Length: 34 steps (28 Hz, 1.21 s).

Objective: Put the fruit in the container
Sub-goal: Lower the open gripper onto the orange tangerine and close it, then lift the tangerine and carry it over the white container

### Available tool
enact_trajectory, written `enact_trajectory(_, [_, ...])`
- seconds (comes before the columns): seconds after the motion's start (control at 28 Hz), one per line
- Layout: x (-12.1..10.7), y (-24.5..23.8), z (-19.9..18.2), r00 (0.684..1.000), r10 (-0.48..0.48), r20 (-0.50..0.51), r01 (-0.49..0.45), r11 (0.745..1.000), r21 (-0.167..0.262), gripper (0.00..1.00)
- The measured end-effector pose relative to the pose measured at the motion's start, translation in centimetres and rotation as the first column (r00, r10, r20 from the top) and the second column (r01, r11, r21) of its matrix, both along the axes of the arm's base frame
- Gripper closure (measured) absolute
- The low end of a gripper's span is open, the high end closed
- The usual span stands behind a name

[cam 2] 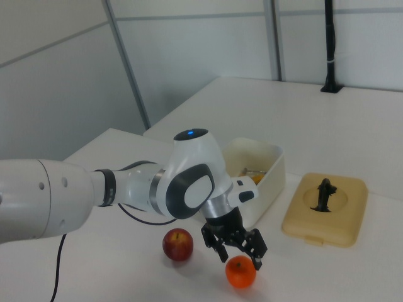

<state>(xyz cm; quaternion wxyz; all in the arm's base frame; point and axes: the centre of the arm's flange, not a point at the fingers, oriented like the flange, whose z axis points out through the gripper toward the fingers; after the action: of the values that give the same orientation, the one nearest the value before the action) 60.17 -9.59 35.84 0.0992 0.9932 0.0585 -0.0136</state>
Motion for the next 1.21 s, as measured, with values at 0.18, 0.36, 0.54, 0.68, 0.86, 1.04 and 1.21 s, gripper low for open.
enact_trajectory(0.18, [0.1, 0.0, -1.8, 1.0, -0.016, 0.0, 0.016, 0.999, -0.036, 0.0])
enact_trajectory(0.36, [0.4, 1.1, -3.1, 1.0, -0.009, -0.006, 0.008, 0.999, -0.05, 0.0])
enact_trajectory(0.54, [0.5, 2.2, -4.0, 1.0, -0.006, -0.016, 0.005, 0.999, -0.052, 0.0])
enact_trajectory(0.68, [0.5, 2.2, -4.5, 1.0, -0.005, -0.023, 0.003, 0.998, -0.056, 0.0])
enact_trajectory(0.86, [0.6, 2.2, -4.5, 1.0, -0.002, -0.019, 0.001, 0.998, -0.057, 0.03])
enact_trajectory(1.04, [0.8, 2.2, -4.1, 1.0, -0.002, -0.003, 0.002, 0.998, -0.057, 0.19])
enact_trajectory(1.21, [1.6, 1.8, -1.6, 0.999, -0.017, 0.05, 0.02, 0.998, -0.059, 0.19])
